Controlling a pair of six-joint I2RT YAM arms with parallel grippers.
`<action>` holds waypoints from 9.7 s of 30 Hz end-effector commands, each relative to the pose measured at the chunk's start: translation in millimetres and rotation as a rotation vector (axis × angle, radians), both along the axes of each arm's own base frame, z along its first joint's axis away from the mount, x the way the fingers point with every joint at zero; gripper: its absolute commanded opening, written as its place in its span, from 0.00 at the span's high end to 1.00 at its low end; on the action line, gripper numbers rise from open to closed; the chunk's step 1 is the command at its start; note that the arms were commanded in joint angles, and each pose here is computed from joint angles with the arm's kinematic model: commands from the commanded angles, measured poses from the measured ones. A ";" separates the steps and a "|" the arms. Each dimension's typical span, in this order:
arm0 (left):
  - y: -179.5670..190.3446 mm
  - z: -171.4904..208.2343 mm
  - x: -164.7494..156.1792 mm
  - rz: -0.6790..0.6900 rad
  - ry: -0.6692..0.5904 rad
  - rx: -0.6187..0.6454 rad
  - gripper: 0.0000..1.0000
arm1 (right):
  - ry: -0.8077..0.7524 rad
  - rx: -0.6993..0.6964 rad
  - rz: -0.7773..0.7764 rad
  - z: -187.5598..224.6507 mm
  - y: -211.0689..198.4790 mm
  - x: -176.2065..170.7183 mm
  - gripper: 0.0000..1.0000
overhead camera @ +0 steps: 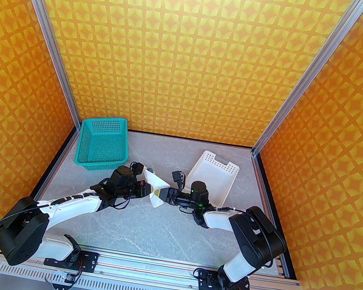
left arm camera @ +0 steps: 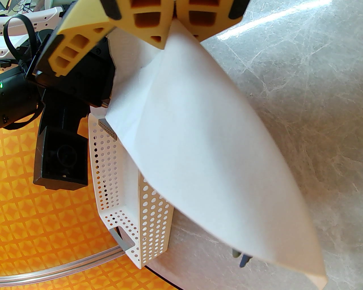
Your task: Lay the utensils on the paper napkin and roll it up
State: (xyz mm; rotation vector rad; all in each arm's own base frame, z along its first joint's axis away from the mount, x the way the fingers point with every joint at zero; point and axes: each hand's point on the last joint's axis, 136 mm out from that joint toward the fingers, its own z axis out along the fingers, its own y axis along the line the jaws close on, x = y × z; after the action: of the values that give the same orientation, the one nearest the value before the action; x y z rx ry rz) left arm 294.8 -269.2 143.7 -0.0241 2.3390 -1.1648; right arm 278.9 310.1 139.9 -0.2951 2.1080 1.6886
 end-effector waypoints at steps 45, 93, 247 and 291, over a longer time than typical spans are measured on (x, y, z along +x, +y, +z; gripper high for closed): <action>3.6 182.1 -16.4 -0.100 -0.481 -0.548 0.06 | -0.516 0.166 0.009 163.9 -12.5 -36.2 1.00; -37.0 253.8 -50.9 -0.291 -0.783 -0.529 0.44 | -0.927 0.238 -0.129 238.1 -28.0 -51.3 1.00; -50.0 273.4 -85.0 -0.375 -1.054 -0.381 1.00 | -1.305 0.059 -0.093 251.9 -15.7 -86.7 0.46; -4.1 284.7 -96.3 -0.442 -0.961 -0.423 0.18 | -1.082 0.124 0.063 246.3 -23.6 -82.6 0.97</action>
State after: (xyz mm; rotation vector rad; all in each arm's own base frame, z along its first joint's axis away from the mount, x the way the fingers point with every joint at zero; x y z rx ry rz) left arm 211.3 -271.9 430.2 0.7064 1.2777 -1.3587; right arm 201.2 284.9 380.9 -0.9715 1.2132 1.1641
